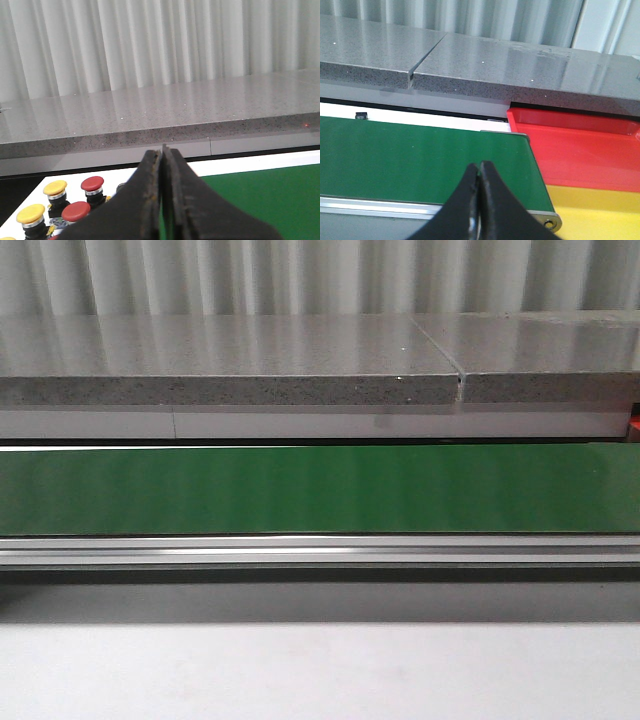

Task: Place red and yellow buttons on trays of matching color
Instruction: 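Move the left gripper down over a red push-button on the table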

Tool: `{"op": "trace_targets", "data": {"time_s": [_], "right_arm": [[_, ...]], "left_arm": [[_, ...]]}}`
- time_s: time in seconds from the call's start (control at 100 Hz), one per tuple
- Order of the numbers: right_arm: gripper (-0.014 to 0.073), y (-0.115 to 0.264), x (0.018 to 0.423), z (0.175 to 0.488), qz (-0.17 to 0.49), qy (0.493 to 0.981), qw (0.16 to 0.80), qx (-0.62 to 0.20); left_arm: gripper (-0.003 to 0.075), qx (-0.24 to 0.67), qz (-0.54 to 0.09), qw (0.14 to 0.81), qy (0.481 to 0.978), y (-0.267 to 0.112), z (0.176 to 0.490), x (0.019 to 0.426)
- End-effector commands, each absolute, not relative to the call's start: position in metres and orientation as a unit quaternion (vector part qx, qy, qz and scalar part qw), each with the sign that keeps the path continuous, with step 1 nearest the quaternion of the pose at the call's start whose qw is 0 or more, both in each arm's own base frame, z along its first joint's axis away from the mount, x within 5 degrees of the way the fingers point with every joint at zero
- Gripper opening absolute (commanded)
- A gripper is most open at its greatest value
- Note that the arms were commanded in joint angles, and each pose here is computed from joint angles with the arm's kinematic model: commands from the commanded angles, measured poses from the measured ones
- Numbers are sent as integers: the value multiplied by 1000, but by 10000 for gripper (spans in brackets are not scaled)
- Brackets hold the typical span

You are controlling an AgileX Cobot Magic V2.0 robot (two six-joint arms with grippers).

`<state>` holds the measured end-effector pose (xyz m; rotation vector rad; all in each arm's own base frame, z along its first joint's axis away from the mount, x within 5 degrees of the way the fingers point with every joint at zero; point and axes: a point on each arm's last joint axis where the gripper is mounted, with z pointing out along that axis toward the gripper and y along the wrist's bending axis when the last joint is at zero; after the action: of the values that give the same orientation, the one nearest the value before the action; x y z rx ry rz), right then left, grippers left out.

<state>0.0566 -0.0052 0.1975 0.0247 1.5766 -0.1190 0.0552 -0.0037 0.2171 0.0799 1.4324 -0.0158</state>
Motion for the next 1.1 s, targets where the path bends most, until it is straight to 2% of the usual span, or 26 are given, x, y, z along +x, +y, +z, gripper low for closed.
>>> {"op": "trace_targets", "data": {"time_s": [0.0,0.29,0.52,0.66,0.78,0.95,1.09], "right_arm": [[-68,-5,55,208,-58,670,740,10],[-68,-5,55,208,-58,670,740,10],[-68,-5,55,208,-58,670,740,10],[-68,-5,55,208,-58,670,740,10],[-68,-5,55,208,-58,670,740,10],[-68,-5,55,208,-58,670,740,10],[-68,-5,55,208,-58,670,740,10]], "left_arm": [[-20,32,-17,777,629,-4,211,53],[-20,18,-31,787,616,-3,219,52],[-20,18,-31,787,616,-3,271,45],[-20,19,-29,749,661,-3,311,47],[-20,21,-27,686,726,-4,341,52],[-20,18,-40,549,835,-7,361,64],[-20,19,-47,485,873,-9,368,80]]}}
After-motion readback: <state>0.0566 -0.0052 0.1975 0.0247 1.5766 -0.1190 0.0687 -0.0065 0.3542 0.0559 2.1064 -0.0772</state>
